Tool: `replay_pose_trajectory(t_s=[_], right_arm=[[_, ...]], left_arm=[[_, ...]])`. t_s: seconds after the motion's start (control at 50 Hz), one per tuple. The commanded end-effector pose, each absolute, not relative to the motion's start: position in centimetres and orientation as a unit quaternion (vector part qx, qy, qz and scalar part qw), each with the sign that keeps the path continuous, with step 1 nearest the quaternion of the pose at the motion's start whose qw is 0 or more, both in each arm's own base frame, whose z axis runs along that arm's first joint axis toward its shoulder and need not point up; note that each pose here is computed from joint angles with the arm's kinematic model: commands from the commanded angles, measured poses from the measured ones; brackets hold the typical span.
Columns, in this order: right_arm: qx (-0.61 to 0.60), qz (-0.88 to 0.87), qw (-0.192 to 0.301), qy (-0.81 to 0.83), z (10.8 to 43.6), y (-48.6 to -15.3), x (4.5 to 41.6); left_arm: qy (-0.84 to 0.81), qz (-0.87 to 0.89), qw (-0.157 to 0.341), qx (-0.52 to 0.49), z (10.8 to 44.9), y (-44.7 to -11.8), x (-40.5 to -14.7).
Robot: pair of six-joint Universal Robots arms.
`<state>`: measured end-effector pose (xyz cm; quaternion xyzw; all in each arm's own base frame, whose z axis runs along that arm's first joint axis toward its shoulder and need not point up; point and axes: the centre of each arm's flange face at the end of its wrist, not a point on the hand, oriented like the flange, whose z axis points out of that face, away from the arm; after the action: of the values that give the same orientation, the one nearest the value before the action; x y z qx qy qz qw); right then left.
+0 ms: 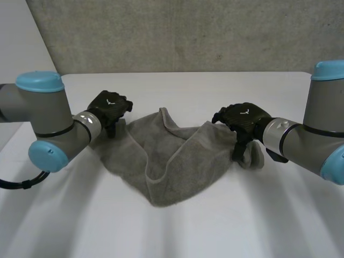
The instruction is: Fold the towel.
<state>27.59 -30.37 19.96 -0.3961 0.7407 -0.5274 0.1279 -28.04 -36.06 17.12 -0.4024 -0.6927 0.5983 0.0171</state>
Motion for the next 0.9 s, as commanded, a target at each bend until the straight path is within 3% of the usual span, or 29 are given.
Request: replay_pose_trajectory(t_s=[0.02, 0.22, 0.48, 0.7, 0.9], right_arm=[[-0.398, -0.513, 0.130, 0.749, 19.0, -29.9, 27.4], [-0.400, -0.512, 0.130, 0.749, 18.7, -29.9, 27.4], [-0.395, -0.534, 0.123, 0.738, 19.4, -30.8, 27.6], [-0.384, -0.564, 0.121, 0.721, 21.1, -32.3, 28.1], [-0.390, -0.545, 0.126, 0.731, 19.7, -31.7, 28.4]], left_arm=[[-0.691, 0.576, -0.011, -0.437, 14.4, -37.7, -28.5], [-0.693, 0.559, -0.066, -0.451, 12.9, -38.5, -27.9], [-0.700, 0.550, -0.071, -0.450, 14.2, -37.9, -27.6], [-0.690, 0.575, -0.087, -0.431, 17.3, -36.6, -26.9], [-0.667, 0.604, -0.082, -0.429, 15.6, -38.0, -27.6]])
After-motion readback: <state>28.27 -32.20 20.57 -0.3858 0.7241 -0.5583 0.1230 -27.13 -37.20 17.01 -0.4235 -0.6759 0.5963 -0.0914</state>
